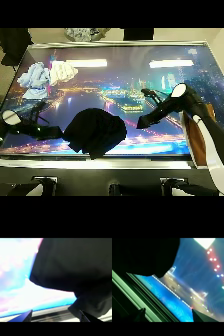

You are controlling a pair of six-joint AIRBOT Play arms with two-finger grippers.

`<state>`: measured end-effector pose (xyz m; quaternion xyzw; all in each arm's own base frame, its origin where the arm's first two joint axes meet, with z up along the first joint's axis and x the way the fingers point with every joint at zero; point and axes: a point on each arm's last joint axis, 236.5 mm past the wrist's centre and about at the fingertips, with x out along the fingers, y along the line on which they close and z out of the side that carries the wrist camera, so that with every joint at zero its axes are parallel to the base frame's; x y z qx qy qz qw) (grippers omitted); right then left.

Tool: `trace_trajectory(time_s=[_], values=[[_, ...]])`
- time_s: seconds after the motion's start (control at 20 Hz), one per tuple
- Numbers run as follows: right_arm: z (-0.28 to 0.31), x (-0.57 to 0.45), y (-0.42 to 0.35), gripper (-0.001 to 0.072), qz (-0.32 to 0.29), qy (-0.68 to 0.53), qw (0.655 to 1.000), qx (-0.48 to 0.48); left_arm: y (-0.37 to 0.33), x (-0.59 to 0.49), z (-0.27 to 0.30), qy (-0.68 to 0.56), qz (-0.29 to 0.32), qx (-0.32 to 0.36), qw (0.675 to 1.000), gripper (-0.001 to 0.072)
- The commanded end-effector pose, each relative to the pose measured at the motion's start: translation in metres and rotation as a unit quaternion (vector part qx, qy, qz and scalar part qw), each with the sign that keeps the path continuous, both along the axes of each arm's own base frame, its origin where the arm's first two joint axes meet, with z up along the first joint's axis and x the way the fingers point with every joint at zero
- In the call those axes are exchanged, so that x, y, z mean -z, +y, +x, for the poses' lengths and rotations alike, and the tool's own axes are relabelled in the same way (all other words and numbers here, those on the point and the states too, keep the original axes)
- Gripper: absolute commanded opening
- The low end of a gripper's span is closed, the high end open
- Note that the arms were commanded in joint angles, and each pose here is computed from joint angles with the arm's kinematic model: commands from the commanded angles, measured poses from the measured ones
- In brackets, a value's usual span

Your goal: Fold the shirts.

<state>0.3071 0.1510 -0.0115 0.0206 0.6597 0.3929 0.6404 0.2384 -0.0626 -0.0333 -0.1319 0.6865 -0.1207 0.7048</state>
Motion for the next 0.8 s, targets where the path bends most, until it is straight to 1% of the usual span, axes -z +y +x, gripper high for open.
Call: trace_trajectory(time_s=[0.0, 0.1, 0.2, 0.35, 0.5, 0.55, 0.6, 0.65, 0.7, 0.75], values=[[-0.002, 0.019, 0.018, 0.0701, 0.044, 0.029, 0.999, 0.009, -0.003, 0.033, -0.009, 0.0, -0.017, -0.032, 0.999, 0.072], [-0.003, 0.024, 0.018, 0.0701, 0.043, 0.038, 0.998, 0.01, 0.009, 0.035, 0.009, -0.035, -0.003, -0.052, 0.998, 0.072], [0.0, 0.026, 0.018, 0.0701, 0.042, 0.035, 0.998, 0.013, 0.013, 0.042, 0.017, -0.039, -0.002, -0.062, 0.997, 0.072], [0.005, 0.037, 0.019, 0.0701, 0.04, 0.031, 0.998, 0.028, -0.01, 0.06, 0.021, -0.013, -0.038, -0.065, 0.997, 0.0709], [-0.001, 0.05, 0.027, 0.0701, 0.054, 0.06, 0.996, 0.044, -0.021, 0.074, 0.03, -0.014, -0.04, -0.074, 0.996, 0.0696], [-0.004, 0.053, 0.032, 0.0701, 0.054, 0.066, 0.996, 0.039, -0.02, 0.076, 0.034, -0.017, -0.038, -0.082, 0.996, 0.0585], [-0.006, 0.057, 0.038, 0.0701, 0.051, 0.065, 0.996, 0.03, -0.018, 0.077, 0.038, -0.019, -0.036, -0.097, 0.994, 0.0425], [-0.007, 0.062, 0.048, 0.0701, 0.048, 0.058, 0.997, 0.021, -0.016, 0.077, 0.041, -0.023, -0.035, -0.108, 0.993, 0.0292], [-0.006, 0.067, 0.059, 0.0701, 0.043, 0.047, 0.998, 0.013, -0.016, 0.076, 0.042, -0.024, -0.035, -0.112, 0.993, 0.0123], [-0.003, 0.072, 0.068, 0.0701, 0.039, 0.032, 0.999, 0.011, -0.016, 0.076, 0.043, -0.024, -0.035, -0.111, 0.993, 0.0033]])
